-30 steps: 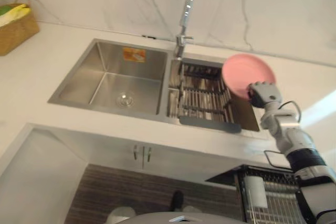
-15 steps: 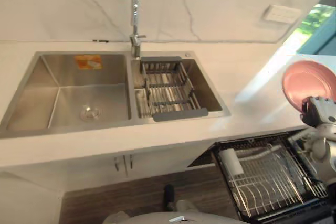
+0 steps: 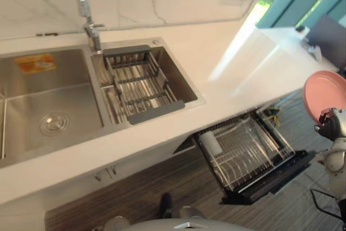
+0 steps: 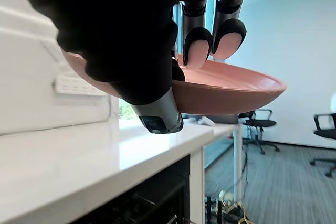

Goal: Walk over to the sink, pick up the cup, carry it to the dishwasher, place the cup inside the dishwasher, then close the dishwasher door

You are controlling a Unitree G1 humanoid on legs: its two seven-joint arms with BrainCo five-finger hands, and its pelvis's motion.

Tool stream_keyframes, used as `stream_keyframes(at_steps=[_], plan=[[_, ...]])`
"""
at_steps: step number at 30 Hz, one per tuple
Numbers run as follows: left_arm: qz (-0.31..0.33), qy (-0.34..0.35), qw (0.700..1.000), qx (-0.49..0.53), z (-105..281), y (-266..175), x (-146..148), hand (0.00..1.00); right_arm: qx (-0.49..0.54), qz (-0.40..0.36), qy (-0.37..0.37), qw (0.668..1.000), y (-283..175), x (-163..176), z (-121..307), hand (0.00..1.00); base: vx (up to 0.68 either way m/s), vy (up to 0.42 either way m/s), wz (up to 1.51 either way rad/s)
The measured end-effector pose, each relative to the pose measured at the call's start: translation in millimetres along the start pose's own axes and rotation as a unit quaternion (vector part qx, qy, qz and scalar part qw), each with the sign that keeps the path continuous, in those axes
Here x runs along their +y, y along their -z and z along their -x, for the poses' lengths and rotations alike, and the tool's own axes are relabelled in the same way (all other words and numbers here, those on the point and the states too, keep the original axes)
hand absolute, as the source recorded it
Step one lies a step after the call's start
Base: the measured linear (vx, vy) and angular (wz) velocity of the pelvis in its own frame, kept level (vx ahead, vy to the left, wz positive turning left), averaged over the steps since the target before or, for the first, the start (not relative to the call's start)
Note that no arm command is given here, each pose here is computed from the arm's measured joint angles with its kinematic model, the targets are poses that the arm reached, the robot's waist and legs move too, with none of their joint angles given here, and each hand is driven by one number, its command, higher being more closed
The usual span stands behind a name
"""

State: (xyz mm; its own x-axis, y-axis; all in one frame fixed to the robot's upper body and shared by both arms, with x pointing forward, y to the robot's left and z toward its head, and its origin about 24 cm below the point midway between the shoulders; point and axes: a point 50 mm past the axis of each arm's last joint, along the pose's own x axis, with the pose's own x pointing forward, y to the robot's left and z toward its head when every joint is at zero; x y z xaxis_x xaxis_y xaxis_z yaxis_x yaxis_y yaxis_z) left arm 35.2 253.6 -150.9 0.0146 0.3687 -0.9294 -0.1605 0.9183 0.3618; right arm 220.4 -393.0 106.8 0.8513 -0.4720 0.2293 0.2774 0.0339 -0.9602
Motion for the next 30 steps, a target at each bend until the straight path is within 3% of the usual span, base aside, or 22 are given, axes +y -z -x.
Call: stream_keyframes(at_steps=[9,30], plan=[[-0.001,0.003,0.999,0.048,-1.6,14.2,-2.4,0.0,0.067,-0.043,-0.076,0.994,-1.4,42.9,20.1,1.0,-0.09,-0.017,-0.05],[0.022,0.017,1.0,-0.002,0.9,-9.9,-18.7,0.0,0.053,-0.058,-0.074,0.994,-32.5,25.8,-16.0,1.0,-0.05,0.043,0.16]])
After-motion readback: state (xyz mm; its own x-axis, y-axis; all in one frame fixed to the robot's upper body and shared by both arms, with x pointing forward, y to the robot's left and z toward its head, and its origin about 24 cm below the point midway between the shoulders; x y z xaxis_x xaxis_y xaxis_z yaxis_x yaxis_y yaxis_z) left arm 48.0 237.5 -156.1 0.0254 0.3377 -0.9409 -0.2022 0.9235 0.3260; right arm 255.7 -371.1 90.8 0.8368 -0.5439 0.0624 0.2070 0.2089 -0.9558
